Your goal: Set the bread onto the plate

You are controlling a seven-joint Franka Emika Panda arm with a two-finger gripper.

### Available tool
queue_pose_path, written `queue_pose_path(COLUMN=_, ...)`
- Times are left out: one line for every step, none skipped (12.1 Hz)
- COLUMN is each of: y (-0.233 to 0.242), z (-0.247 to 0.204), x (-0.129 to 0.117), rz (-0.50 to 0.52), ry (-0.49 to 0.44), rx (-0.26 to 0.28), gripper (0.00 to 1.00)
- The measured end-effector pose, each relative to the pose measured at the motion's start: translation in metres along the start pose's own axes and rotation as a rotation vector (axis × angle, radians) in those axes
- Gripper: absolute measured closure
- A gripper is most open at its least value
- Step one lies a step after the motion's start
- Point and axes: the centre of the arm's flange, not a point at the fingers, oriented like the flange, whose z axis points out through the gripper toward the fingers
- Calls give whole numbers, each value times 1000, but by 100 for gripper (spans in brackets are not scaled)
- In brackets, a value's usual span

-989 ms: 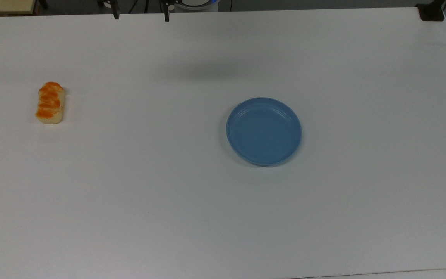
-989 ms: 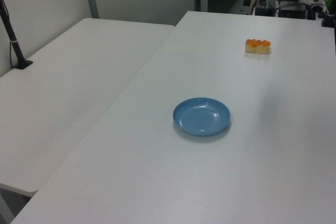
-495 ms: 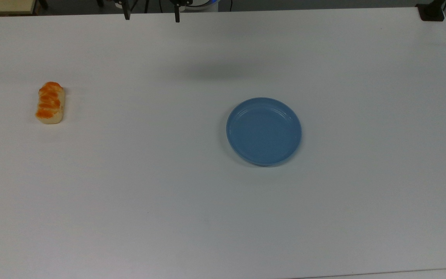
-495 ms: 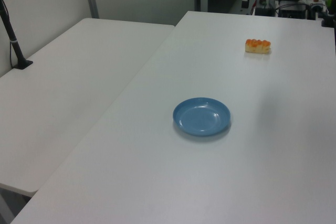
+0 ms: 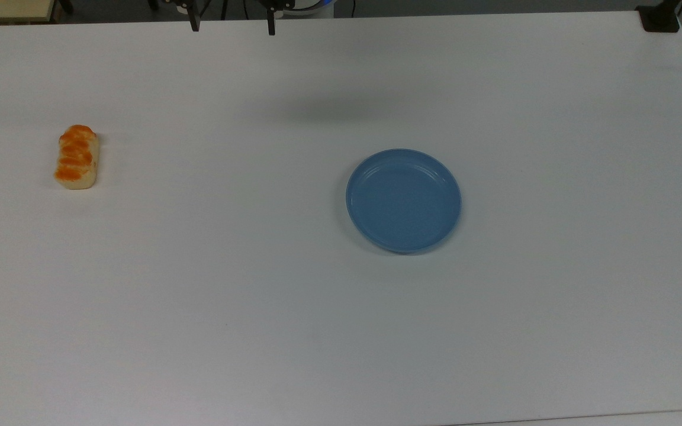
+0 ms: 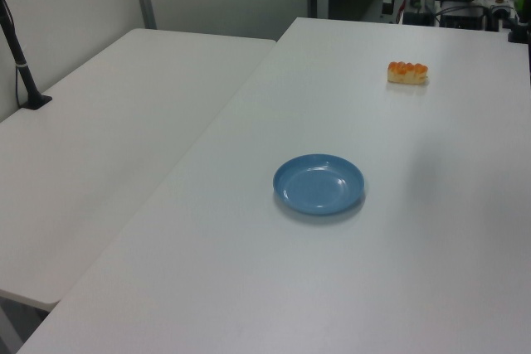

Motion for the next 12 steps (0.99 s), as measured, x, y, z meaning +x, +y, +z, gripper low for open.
queue_pose_path(y=0, z=0, x=0, rz=-7, ry=-1, rx=0, gripper=0)
queue_pose_path(y=0, z=1, x=0, rz=-29, ry=-2, rx=-1, gripper=0)
queue_pose_path(y=1, z=2, x=0, rz=-73, ry=-6, rx=-6, gripper=0)
queue_pose_path(y=2, z=4, x=-3, rz=-108, ry=-33, rx=-18, gripper=0)
queue_pose_path(y=4, z=7, x=-8, rz=-130, ry=-75, rx=-26, gripper=0)
queue_pose_path(y=5, z=9, x=-12, rz=-161, ry=-105, rx=-29, gripper=0)
queue_pose_path(y=6, z=11, x=-16, rz=-214, ry=-139, rx=-25, gripper=0)
queue_pose_path(y=11, z=13, x=-19, rz=-270, ry=-167, rx=-21, gripper=0)
queue_pose_path(y=26, z=14, x=-21, rz=-286, ry=-178, rx=-21, gripper=0)
queue_pose_path(y=50, z=16, x=-24, rz=-262, ry=-184, rx=-20, gripper=0)
queue_pose_path(y=84, z=21, x=-30, rz=-219, ry=-193, rx=-15, gripper=0)
queue_pose_path(y=131, z=34, x=-35, rz=-177, ry=-166, rx=-16, gripper=0)
